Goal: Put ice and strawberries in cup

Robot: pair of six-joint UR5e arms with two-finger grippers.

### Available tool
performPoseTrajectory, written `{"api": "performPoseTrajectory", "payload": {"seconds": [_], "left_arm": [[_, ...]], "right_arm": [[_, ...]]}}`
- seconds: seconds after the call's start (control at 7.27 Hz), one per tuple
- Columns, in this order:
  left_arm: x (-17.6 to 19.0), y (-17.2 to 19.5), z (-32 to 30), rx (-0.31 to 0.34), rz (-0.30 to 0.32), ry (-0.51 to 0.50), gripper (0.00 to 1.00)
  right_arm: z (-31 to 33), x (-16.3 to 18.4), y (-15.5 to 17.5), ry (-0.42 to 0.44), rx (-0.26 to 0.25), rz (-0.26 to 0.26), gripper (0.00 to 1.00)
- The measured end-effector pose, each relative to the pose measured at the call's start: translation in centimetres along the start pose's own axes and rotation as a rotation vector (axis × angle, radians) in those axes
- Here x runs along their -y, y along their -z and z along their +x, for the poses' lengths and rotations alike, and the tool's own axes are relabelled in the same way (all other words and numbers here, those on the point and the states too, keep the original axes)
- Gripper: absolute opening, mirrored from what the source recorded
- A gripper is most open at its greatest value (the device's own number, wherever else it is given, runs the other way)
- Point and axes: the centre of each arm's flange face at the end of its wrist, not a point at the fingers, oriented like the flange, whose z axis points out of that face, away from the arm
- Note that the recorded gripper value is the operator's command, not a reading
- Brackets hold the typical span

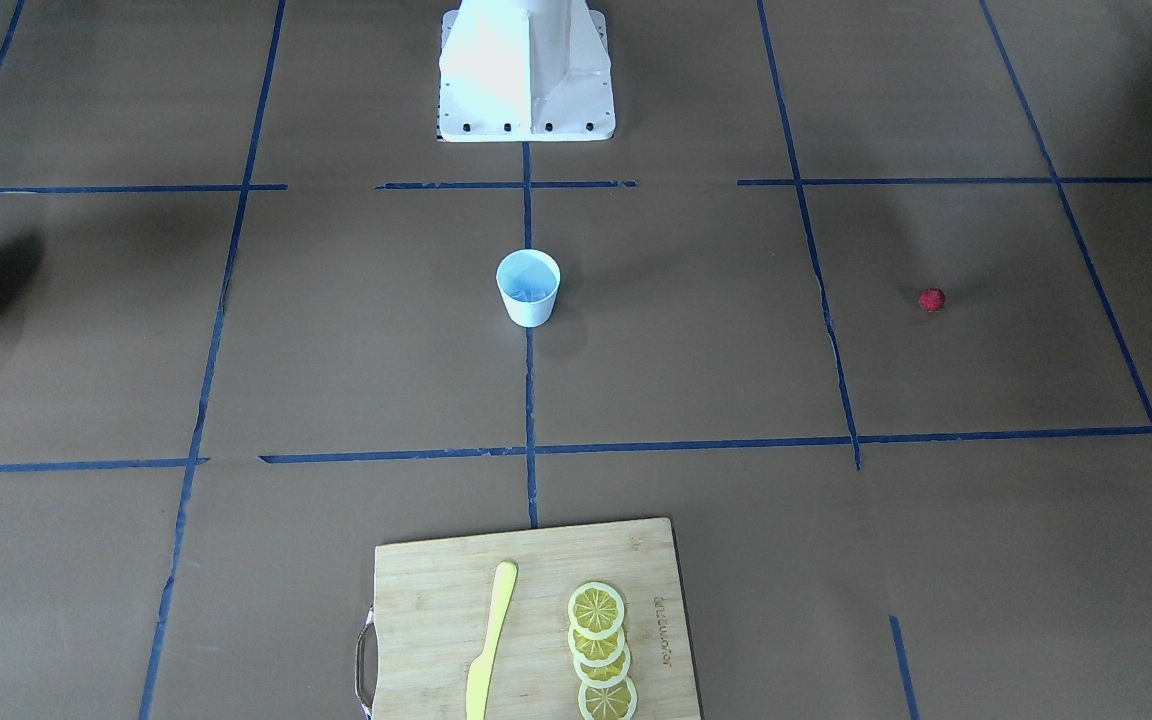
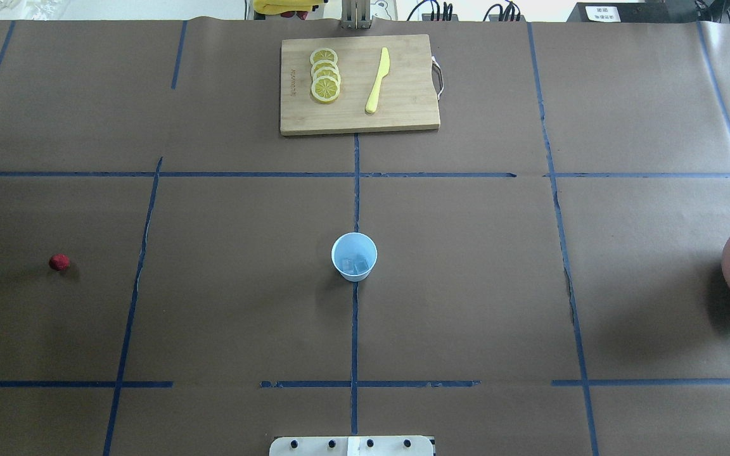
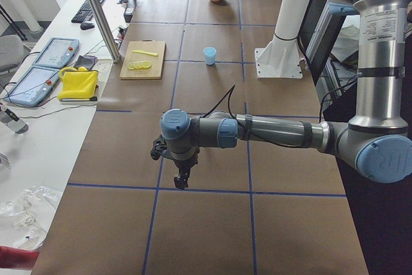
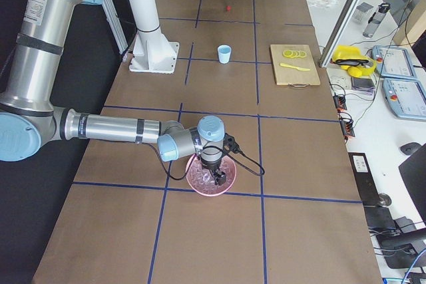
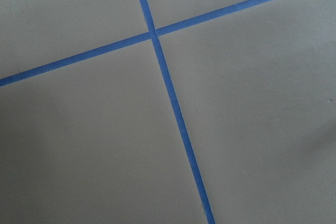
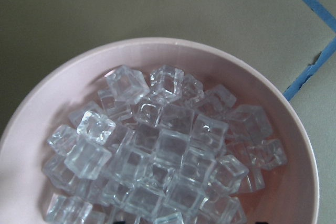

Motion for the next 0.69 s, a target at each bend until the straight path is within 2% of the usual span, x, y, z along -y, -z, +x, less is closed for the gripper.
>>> {"api": "performPoseTrajectory", "payload": {"seconds": [0.28, 0.55, 0.69], "left_arm": [[-0.03, -0.03, -0.03, 0.000, -0.001, 0.001, 1.00], [-0.02, -0.03, -0.02, 0.000, -0.001, 0.001, 1.00], [-0.01, -0.02, -0.02, 0.000, 0.000, 0.000, 1.00]], "right_arm": [[-0.19, -0.26, -0.40, 0.007, -0.002, -0.014, 0.68], [-0.70, 0.13, -0.87, 0.023, 0.006, -0.023, 0.63], [-0.91, 0.25, -1.05, 0.030, 0.009, -0.027, 0.53]]}}
